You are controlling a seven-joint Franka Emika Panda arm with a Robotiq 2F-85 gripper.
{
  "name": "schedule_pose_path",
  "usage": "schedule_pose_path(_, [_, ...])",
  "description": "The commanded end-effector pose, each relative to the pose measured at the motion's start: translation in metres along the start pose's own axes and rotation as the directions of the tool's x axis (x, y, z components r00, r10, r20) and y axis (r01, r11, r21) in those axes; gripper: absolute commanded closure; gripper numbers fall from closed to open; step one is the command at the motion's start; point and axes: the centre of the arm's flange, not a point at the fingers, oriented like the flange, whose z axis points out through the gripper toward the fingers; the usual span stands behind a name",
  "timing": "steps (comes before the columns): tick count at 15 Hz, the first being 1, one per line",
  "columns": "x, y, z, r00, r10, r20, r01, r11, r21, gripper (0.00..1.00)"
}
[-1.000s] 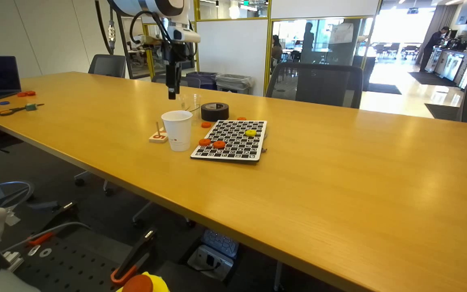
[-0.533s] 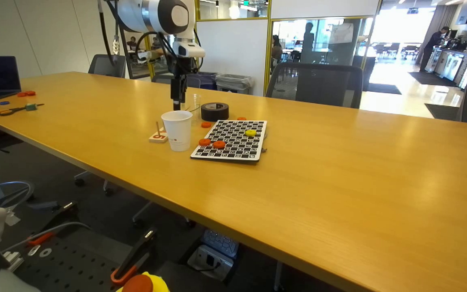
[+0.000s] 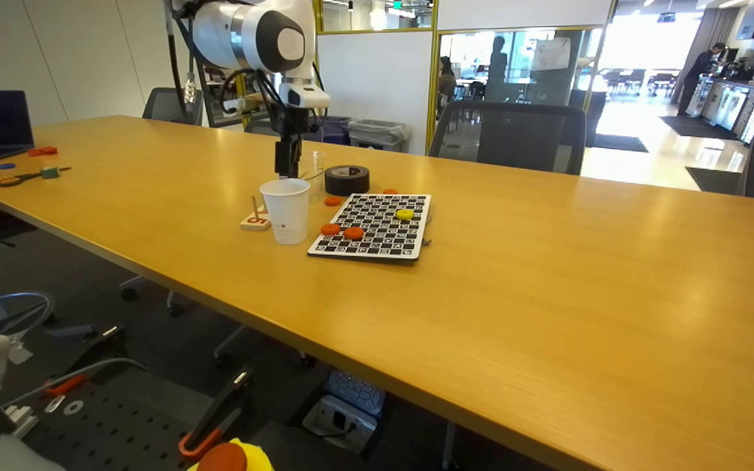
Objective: Put the yellow rings in the clear cup and the orange rings in the white cup
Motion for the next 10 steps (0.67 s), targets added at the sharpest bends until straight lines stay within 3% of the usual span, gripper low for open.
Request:
schedule_pose_path(1, [-0.007, -0.007, 0.004, 1.0, 0.014, -0.014, -0.015, 1.0, -0.007, 0.0])
schedule_pose_path(10, [-0.019, -0.012, 0.014, 0.996, 0.084, -0.015, -0.084, 0.996, -0.024, 0.0])
